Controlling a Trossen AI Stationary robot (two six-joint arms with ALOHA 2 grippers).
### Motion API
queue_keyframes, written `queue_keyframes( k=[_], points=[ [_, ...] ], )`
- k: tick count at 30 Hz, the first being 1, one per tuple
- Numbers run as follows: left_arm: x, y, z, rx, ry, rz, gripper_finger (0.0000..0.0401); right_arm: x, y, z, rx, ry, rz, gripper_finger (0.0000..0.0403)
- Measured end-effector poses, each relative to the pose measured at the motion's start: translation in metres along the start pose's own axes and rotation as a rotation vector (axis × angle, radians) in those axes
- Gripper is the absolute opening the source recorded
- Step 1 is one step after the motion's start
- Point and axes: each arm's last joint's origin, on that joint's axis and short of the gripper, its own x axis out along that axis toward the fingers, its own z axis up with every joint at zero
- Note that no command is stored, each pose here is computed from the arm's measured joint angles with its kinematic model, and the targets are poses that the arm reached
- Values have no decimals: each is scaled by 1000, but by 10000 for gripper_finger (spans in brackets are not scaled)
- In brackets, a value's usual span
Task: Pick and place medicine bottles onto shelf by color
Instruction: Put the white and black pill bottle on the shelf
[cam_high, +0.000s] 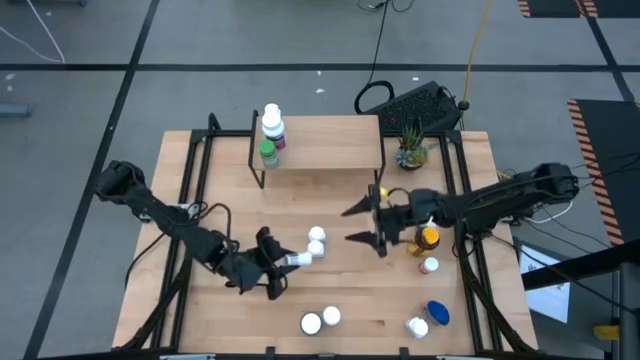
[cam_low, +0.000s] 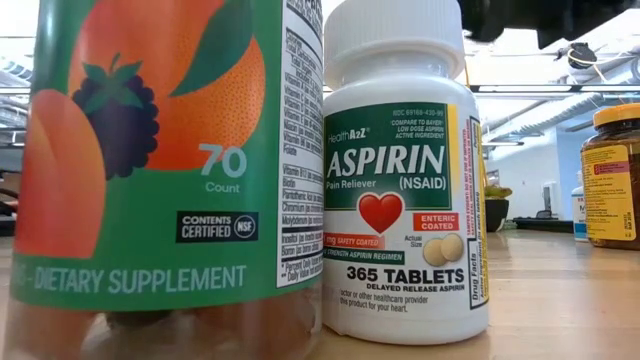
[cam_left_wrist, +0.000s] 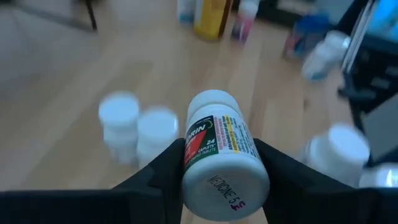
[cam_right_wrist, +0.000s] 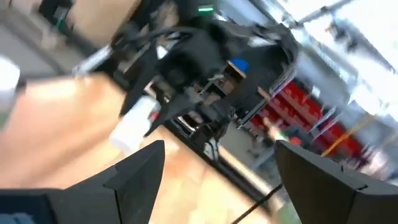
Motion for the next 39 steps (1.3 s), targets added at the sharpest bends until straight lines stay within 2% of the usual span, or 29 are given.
queue_keyframes(
  k=[3,7,13,17,22,26,33,39],
  points=[
    [4,1,12,13,-82,-10,165,5,13,3,-150,23,16,299],
    [8,4,26,17,-167,-35,172,11,25,5,-253,-3,15,299],
    [15,12,52,-176,-272,-182,160,22,39,6,-366,-74,-17,299],
    [17,17,58,-201,-296,-190,166,28,46,7,-429,-116,-69,299],
    [20,22,61,-198,-298,-197,167,31,44,9,-445,-103,-207,298],
    [21,23,62,-196,-287,-223,162,31,43,7,-411,-101,-197,285],
    [22,24,62,-210,-281,-235,172,31,45,5,-435,-82,-177,266],
    [22,25,63,-216,-286,-237,162,32,45,4,-427,-82,-175,244]
  ],
)
